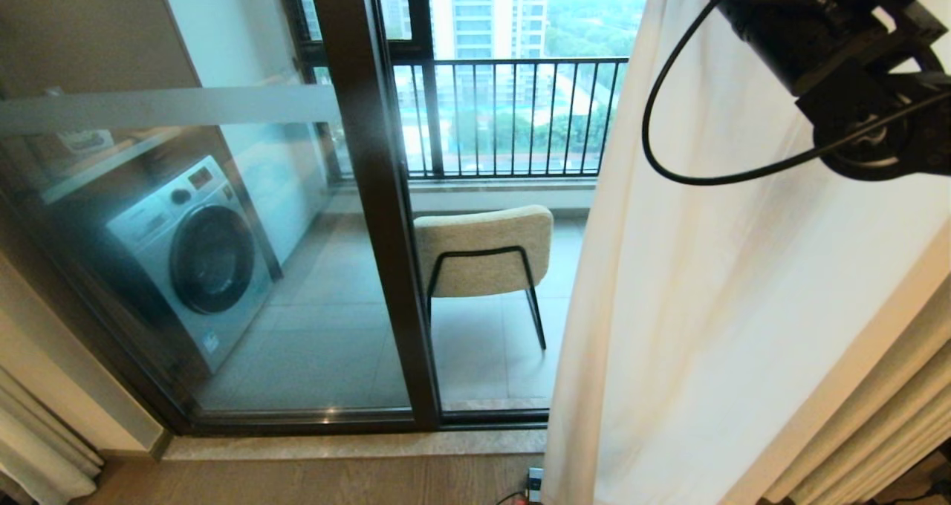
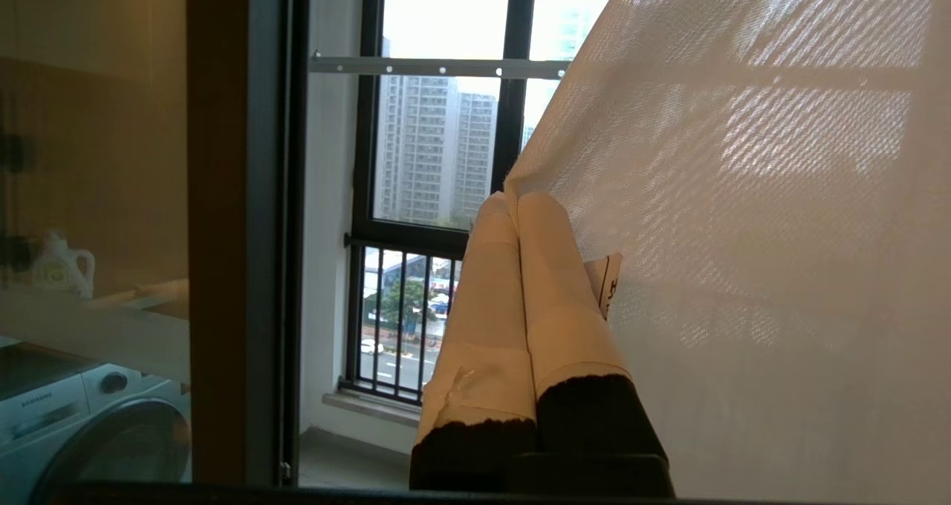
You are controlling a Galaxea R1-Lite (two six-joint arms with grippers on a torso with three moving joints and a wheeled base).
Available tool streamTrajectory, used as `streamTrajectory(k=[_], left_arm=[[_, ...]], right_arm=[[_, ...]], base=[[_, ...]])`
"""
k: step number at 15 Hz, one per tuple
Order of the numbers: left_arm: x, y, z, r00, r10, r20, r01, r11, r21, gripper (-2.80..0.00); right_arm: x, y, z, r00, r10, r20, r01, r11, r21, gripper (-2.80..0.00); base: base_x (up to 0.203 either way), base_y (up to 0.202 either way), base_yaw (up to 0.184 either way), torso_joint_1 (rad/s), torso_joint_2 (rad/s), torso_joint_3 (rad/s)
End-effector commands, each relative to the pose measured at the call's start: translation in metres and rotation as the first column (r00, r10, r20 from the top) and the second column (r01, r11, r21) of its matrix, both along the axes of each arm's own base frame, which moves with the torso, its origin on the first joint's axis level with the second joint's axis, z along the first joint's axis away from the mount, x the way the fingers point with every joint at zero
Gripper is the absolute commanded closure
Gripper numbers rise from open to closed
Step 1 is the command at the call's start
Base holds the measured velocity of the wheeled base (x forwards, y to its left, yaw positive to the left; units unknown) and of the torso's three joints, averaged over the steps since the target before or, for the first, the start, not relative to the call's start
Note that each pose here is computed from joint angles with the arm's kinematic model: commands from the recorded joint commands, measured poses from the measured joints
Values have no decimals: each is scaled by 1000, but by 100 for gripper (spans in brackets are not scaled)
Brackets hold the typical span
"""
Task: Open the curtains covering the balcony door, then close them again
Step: Close the inner curtains on both sides
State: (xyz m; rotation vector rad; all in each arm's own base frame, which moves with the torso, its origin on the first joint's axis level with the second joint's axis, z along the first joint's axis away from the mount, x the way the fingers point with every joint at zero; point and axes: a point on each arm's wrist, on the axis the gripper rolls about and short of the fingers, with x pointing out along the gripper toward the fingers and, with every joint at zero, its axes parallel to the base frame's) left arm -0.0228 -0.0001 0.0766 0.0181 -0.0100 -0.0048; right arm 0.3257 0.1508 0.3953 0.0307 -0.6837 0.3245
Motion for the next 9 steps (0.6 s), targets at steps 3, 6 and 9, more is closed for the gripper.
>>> streamTrajectory(k=[3,6,9], left_arm=[[0,0,0,1000,0,1,0,1000,0,0],[0,0,0,1000,0,1,0,1000,0,0],[0,0,0,1000,0,1,0,1000,0,0]], right_arm=[[0,0,0,1000,-1,5,1,1000,2,0],[-1,0,1,1000,2,7,-2,1000,1,0],[-1,0,1,1000,2,7,-2,1000,1,0]], base=[[0,186,-1,3,4,4],[0,188,-2,4,1,1],[0,186,0,4,0,1]])
